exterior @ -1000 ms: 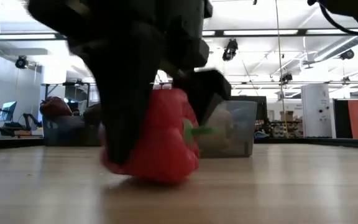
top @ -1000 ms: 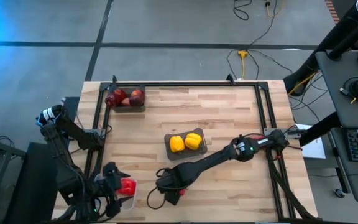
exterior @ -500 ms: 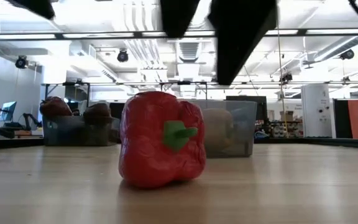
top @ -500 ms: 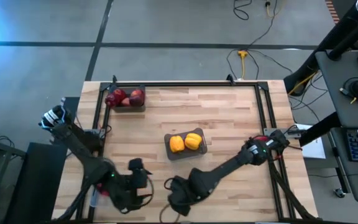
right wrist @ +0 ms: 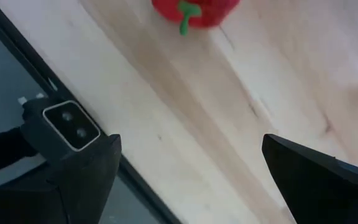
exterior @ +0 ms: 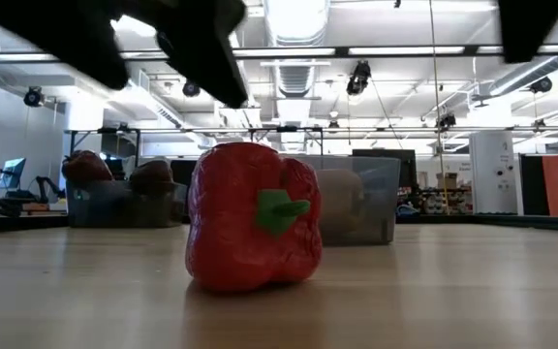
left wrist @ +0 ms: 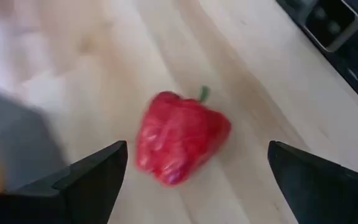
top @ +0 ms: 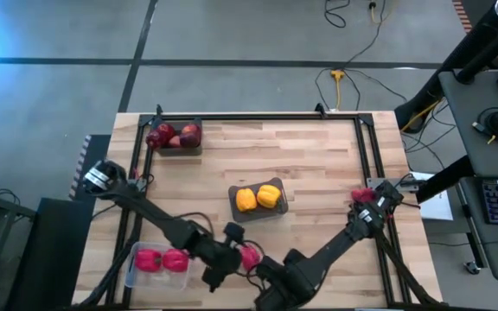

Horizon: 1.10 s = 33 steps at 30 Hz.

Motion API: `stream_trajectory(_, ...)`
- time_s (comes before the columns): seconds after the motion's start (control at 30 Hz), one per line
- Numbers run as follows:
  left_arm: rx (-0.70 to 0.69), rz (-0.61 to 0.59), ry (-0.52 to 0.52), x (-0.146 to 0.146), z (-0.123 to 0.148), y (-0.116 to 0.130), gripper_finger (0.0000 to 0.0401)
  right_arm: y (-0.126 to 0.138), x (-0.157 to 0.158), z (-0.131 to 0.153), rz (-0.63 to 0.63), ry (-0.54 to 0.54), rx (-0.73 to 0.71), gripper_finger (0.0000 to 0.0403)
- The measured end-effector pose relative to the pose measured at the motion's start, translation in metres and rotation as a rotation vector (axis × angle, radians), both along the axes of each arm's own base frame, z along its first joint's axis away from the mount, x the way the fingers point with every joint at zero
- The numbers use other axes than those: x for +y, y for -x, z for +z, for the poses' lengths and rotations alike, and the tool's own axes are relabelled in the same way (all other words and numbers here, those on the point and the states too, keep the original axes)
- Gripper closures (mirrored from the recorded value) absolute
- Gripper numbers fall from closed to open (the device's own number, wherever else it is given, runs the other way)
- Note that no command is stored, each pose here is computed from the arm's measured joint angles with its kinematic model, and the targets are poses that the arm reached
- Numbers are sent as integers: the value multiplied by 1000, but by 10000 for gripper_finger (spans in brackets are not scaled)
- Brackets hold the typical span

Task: Sort produce into baskets
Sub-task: Put the bottom red bell pepper into the transparent bin

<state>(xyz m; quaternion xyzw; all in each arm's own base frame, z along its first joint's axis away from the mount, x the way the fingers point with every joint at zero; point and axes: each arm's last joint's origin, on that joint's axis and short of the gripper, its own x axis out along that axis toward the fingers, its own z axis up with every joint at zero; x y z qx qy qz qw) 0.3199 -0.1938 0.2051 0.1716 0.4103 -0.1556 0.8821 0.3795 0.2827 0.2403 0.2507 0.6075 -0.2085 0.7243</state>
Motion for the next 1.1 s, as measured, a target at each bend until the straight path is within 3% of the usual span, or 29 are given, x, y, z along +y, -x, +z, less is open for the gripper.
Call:
stream_trajectory(0.2,77,-144,-30,3,-23,-25,32,13,15,0,-58,-36,24,21)
stream_trajectory(0.5,57,-166,-89,10,-27,-41,32,25,30,0,-130,-53,26,21)
stream_trajectory(0.6,88,-184,-62,17,-33,-41,32,25,29,0,-132,-51,24,21)
stream_trajectory(0.8,102,-98,0,31,-47,-42,32,24,29,0,-123,-49,23,21)
stream_trajectory(1.1,91,7,136,20,-64,-42,66,21,25,0,-131,-48,21,21)
